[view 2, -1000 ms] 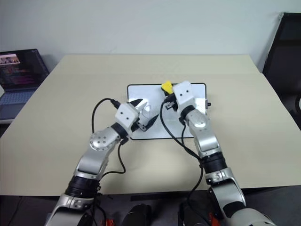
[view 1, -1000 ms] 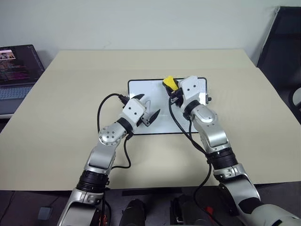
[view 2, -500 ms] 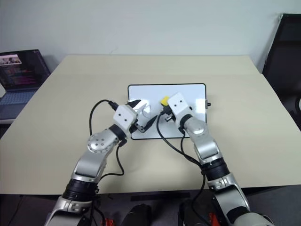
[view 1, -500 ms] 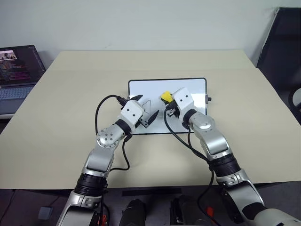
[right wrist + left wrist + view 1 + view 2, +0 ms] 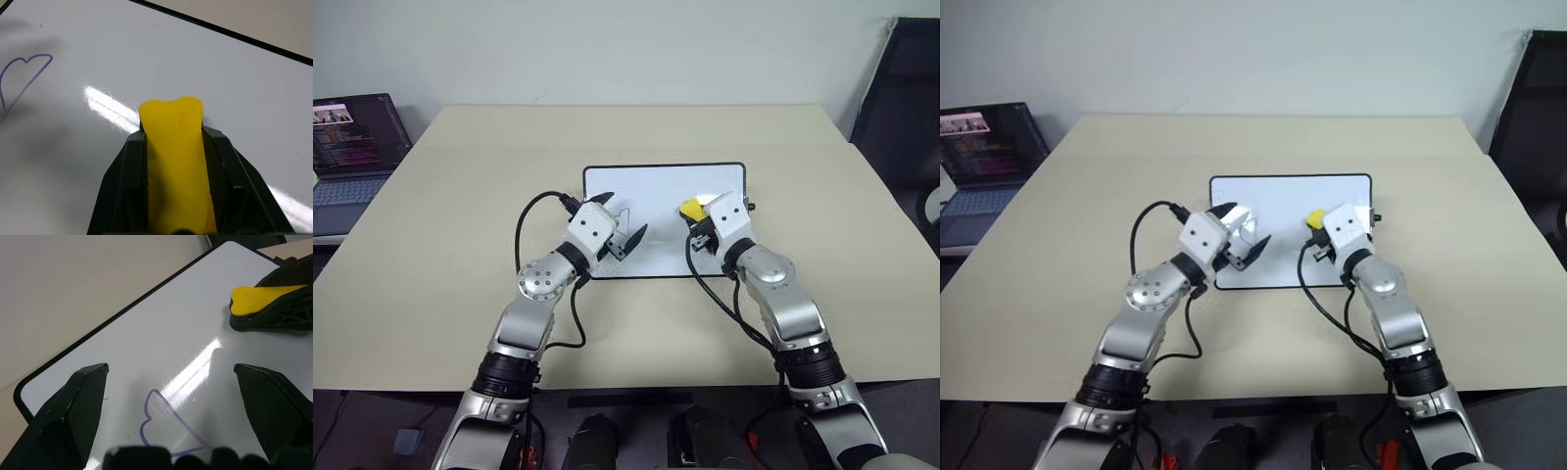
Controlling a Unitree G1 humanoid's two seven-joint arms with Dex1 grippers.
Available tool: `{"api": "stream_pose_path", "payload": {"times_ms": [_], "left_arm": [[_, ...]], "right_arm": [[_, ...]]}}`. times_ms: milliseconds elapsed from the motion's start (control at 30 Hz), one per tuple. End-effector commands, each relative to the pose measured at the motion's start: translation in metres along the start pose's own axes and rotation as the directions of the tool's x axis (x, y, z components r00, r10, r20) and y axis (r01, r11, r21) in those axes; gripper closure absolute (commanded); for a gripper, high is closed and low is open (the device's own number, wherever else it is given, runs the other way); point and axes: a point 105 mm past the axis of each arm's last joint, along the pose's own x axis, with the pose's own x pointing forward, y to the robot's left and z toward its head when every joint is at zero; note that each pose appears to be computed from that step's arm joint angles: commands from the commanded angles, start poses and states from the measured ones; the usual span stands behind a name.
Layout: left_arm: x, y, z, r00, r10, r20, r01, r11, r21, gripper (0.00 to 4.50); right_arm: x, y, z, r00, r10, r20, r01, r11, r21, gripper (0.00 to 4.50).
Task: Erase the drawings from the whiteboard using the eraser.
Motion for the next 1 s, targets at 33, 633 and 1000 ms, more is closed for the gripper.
{"api": "stream_pose_path", "payload": {"times_ms": [33, 633, 1000], "left_arm": [[0.003, 0.002, 0.013, 0.999, -0.002, 0.052, 0.001, 1.0, 0.02, 0.0], [-0.06, -0.018, -0.009, 0.969, 0.225, -0.106, -0.232, 0.971, -0.051, 0.0], [-0.073, -0.011, -0.026, 0.95, 0.275, -0.145, -0.285, 0.957, -0.051, 0.0]], "right_arm": [[0.001, -0.007, 0.027, 0.992, -0.025, 0.123, 0.02, 0.999, 0.038, 3.32], [0.005, 0.017, 0.039, 0.968, 0.099, 0.233, -0.098, 0.995, -0.012, 3.32], [0.027, 0.047, 0.063, 0.93, 0.195, 0.311, -0.181, 0.981, -0.071, 3.32]]}}
